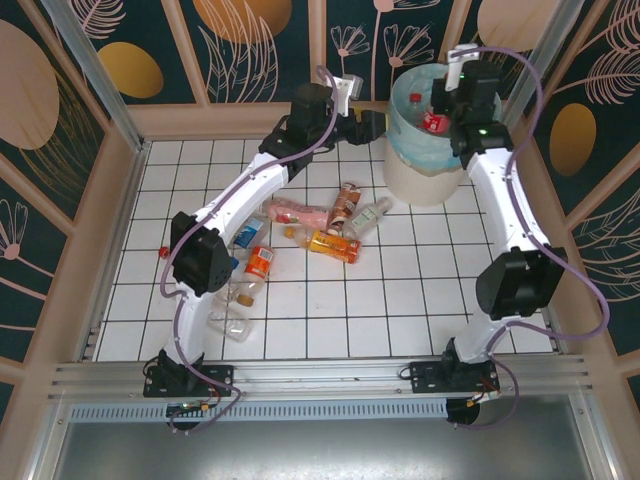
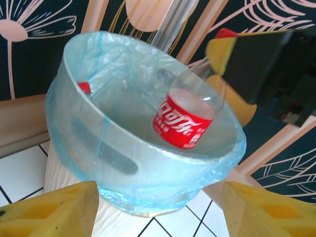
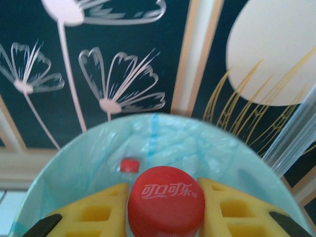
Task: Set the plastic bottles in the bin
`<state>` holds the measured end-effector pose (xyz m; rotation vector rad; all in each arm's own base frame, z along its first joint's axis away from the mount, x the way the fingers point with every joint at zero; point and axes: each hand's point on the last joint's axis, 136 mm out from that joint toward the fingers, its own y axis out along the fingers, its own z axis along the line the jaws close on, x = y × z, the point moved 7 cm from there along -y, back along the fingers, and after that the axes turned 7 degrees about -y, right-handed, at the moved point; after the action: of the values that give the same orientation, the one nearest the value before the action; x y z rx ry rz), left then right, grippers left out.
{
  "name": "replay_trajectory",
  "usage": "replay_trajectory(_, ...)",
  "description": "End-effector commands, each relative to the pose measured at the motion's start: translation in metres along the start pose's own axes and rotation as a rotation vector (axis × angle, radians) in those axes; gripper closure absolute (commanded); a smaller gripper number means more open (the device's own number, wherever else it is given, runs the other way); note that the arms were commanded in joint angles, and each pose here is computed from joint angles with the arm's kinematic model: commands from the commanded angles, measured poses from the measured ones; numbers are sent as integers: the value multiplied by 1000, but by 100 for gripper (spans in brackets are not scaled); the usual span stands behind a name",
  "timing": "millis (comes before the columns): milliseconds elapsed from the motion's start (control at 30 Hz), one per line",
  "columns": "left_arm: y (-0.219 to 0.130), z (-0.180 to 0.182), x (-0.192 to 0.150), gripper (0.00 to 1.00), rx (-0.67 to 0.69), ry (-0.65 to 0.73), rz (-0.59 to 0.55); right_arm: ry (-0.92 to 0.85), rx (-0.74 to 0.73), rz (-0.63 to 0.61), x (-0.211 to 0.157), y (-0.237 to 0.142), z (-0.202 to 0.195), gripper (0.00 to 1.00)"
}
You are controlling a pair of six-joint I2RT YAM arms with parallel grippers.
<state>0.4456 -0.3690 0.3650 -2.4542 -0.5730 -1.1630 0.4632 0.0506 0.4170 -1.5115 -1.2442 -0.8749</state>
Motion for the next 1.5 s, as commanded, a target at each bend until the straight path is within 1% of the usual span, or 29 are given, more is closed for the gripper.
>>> replay_trajectory(0,-21,-26,19,33,-33,40,-48,-78,-76,-16,9,-6,1,89)
replay_trajectory(167,-22,-24,18,33,-22,39,-51,-116,-99,20,5,-5,18,89)
replay_trajectory(533,-24,-23,15,33,-13,52,-46,-33,-117,53,9,-2,33,87)
replay_trajectory(800,-27,-26,14,32,-28,54,-38,27,-98,173,-14,17,49,87)
replay_trajectory(1000,-28,-25,11,32,-28,58,-30,22,-105,203,-30,33,43,87)
replay_trajectory(1233,-30,-23,7,32,-26,55,-25,74,-45,257,-56,47,31,84)
replay_trajectory(1467,-28,-22,6,31,-33,46,-24,92,-42,287,-66,51,19,81)
